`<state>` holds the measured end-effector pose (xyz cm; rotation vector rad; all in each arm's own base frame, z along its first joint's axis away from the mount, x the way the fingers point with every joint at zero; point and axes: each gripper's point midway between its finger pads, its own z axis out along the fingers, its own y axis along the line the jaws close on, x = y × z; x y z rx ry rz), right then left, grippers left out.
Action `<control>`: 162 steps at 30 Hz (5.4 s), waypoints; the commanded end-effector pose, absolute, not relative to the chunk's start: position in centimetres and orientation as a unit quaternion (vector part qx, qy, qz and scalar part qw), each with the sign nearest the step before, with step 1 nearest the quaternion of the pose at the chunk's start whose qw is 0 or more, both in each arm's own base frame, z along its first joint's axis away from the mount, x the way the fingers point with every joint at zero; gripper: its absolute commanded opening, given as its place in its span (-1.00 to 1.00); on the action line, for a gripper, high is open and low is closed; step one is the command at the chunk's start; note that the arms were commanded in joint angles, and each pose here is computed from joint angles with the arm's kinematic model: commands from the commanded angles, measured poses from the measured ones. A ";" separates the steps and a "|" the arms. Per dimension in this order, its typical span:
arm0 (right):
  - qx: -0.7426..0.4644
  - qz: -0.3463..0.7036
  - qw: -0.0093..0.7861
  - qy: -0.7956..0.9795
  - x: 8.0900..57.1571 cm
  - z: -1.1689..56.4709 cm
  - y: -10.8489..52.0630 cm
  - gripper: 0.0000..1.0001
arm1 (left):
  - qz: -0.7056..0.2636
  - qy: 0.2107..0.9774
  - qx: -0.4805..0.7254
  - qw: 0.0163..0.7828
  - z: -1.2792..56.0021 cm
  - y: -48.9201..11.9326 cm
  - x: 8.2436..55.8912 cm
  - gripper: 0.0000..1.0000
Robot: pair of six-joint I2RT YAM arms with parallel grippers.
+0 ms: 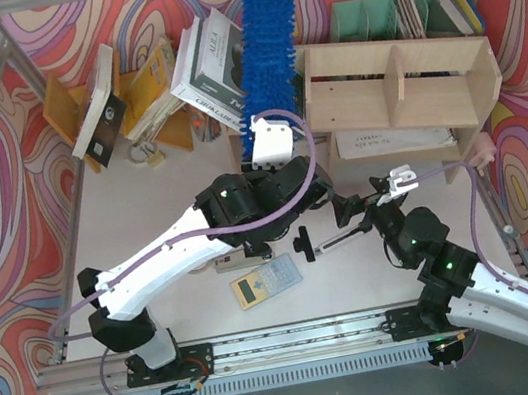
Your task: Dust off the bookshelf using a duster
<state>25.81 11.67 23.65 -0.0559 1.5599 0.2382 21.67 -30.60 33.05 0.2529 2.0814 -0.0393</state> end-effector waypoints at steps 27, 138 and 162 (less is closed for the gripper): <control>-0.031 0.088 0.724 0.684 26.8 25.4 11.9 0.97 | -0.016 0.907 0.128 0.402 28.2 -27.2 18.1 -1.00; -0.052 0.027 0.717 0.694 24.7 34.4 8.4 0.97 | -0.017 0.868 0.124 0.481 28.4 -24.9 19.3 -1.00; -0.076 0.047 0.728 0.680 23.9 34.7 8.8 0.97 | -0.005 0.877 0.148 0.456 26.3 -26.7 19.3 -1.00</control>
